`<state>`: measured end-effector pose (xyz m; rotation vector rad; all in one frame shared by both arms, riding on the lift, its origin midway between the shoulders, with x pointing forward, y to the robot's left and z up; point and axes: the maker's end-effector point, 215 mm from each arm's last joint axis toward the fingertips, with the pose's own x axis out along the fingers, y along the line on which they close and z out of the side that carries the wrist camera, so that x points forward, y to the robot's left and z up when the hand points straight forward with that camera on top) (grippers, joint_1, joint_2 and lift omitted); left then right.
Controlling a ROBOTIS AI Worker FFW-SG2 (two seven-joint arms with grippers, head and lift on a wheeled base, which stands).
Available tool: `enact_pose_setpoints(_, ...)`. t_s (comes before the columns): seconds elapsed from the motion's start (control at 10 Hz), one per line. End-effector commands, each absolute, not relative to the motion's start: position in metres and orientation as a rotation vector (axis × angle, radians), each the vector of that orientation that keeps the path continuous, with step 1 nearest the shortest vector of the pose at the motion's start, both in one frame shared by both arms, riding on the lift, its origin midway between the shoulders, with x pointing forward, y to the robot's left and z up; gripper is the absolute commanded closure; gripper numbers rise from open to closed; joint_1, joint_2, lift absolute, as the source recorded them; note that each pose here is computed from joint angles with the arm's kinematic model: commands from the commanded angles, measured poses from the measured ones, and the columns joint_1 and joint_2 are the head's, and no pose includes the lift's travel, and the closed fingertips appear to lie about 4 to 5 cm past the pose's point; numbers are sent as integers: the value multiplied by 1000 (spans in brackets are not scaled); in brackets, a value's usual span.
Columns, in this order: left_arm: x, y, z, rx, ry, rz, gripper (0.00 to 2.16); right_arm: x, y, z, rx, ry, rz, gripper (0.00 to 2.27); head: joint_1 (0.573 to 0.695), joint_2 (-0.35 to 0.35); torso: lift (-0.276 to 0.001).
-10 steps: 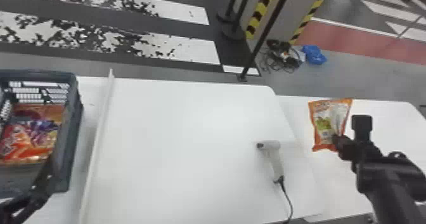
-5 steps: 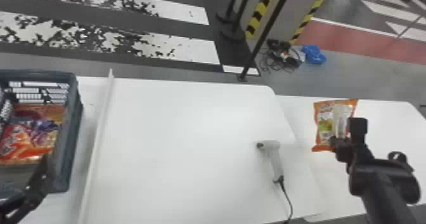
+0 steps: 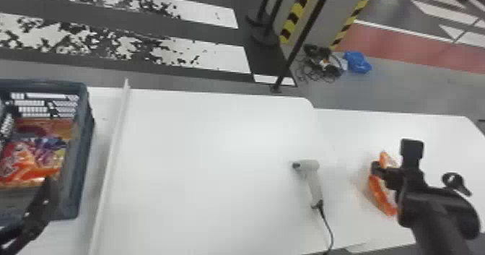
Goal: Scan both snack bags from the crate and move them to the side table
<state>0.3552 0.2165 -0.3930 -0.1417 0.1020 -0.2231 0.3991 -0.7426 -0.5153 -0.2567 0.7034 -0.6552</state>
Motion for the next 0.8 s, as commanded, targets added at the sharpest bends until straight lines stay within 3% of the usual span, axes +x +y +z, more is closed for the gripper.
enact_pose_setpoints(0.0,355,216,-393,-141,103,-226,83,402,-730,-493,-232,612,-646,49,695,-350,-29)
enact_pose_setpoints(0.2,355,215,-389,-141,96,-226,83,410,-679,-479,-195,568,-586,49,695,-350,-29)
enact_pose_setpoints(0.7,355,211,-381,-136,87,-226,83,425,-471,-454,-134,410,-322,63,695,-350,-29)
